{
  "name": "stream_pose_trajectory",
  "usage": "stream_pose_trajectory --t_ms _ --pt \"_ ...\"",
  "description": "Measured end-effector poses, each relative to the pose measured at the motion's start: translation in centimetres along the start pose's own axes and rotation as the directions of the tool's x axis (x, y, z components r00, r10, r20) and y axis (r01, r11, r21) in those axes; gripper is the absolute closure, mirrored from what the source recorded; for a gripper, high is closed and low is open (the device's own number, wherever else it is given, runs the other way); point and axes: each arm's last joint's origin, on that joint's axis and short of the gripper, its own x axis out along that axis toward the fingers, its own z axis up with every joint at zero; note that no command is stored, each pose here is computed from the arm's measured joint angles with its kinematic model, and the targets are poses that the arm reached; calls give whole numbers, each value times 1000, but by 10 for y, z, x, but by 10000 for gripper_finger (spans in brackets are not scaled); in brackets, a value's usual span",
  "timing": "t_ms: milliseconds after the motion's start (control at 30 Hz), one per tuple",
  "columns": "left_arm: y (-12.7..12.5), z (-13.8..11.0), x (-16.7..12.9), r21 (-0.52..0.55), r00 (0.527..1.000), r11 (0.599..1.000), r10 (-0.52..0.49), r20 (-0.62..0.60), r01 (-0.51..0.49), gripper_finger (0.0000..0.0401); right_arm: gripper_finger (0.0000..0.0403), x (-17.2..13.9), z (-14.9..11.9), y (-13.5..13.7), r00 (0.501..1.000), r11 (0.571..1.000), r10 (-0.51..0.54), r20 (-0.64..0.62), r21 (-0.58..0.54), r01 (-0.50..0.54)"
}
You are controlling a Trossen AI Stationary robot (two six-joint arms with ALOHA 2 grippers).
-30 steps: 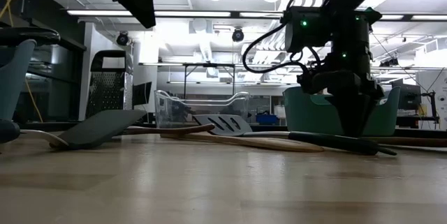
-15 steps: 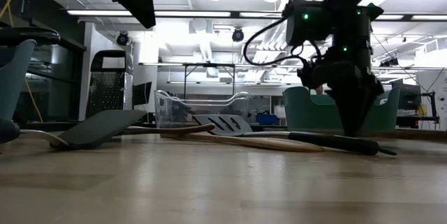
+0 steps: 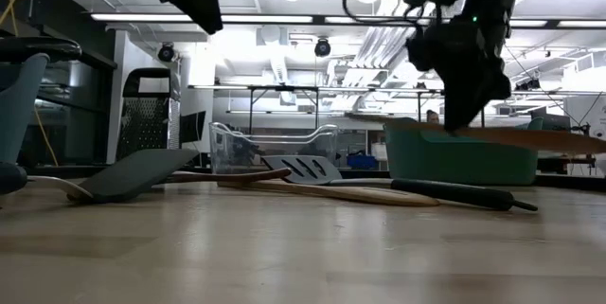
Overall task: Pick & Place Kitchen Items
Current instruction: Put the wooden spoon into the blue bin
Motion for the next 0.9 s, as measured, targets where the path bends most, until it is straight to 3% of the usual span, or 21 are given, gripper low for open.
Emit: stream_pose_trajectory --t_ms 267,467,700,900 --pt "-6 13 -1 -7 990 998 -61 126 63 258 333 -25 8 -2 982 997 68 179 -38 -62" --pt "-14 30 -5 15 945 982 -185 269 188 242 333 -44 19 -3 933 983 162 320 -132 -125" --pt "-20 45 -13 23 861 945 -307 407 326 179 334 -70 30 -7 834 954 265 484 -258 -153" --pt "-30 61 -9 16 780 919 -344 522 394 139 334 -93 38 -9 714 912 374 592 -375 -166"
